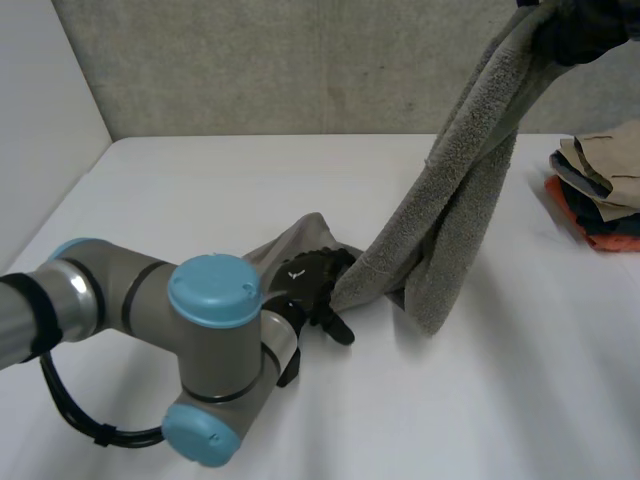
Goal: Fold the laundry.
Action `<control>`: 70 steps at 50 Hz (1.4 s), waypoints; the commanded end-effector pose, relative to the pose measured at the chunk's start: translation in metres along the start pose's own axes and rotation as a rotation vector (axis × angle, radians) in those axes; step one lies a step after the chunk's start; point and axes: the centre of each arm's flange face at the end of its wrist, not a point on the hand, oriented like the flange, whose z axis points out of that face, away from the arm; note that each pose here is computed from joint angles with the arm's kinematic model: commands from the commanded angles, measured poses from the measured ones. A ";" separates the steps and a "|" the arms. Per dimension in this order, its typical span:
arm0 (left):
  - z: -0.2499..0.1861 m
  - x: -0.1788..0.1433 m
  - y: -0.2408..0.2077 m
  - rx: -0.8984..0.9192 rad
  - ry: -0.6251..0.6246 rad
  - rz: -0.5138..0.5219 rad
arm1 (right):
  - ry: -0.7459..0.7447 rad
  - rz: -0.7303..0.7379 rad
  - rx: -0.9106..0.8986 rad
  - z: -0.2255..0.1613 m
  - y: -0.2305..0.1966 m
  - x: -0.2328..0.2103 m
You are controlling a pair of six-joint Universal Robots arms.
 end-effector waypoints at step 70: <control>0.008 -0.108 -0.174 0.673 -0.451 0.864 | 0.036 -0.301 0.107 0.092 0.172 -0.073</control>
